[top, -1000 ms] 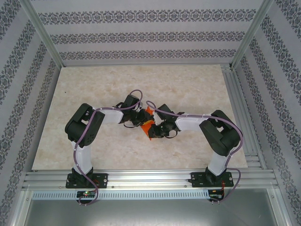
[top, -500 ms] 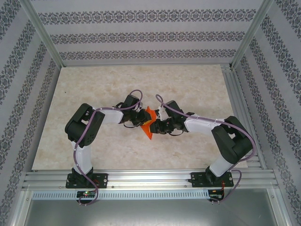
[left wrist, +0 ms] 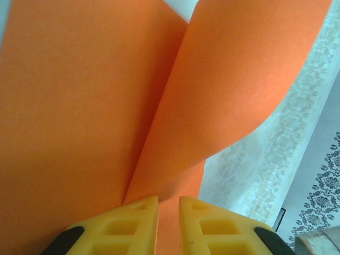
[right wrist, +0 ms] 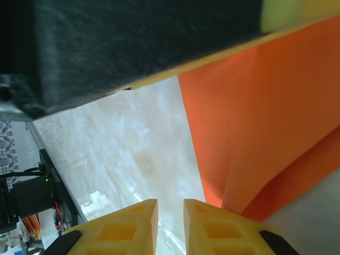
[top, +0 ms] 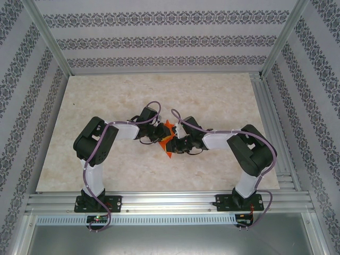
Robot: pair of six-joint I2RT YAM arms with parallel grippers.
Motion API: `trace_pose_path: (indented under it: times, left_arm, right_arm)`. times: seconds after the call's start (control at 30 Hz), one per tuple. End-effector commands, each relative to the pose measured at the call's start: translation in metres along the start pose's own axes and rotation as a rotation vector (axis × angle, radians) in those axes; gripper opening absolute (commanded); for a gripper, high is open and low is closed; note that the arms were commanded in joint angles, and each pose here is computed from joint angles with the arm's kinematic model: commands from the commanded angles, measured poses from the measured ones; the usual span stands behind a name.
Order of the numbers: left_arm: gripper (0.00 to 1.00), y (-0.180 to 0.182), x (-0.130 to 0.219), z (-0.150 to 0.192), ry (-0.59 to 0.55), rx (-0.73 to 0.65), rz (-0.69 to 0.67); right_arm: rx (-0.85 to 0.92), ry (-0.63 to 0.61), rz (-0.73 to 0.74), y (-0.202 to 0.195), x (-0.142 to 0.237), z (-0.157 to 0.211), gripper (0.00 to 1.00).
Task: Fold a paper plane with a square sheet of paper (fold left side to right side)
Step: Fourth fold the wing at the center of the table.
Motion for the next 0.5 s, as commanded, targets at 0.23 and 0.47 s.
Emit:
trace_pose_path:
  times: [0.23, 0.47]
  left_arm:
    - [0.2, 0.046, -0.008, 0.015, 0.026, 0.098, -0.163]
    - [0.2, 0.046, -0.008, 0.014, 0.026, 0.098, -0.163]
  right_arm:
    - [0.012, 0.018, 0.004, -0.006, -0.011, 0.003, 0.2]
    - [0.016, 0.019, 0.045, -0.011, -0.011, 0.004, 0.2]
Point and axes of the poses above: each hand's point on the last joint's axis, 136 mm out from that joint toward the fingers, its own x axis back along the fingers, its own y axis along the line the jaws close on, z = x × y, the point moved 7 cm from there along x, back along the fingers, and after that the axes turned 14 degrees about -x, right-handed, at the moved point
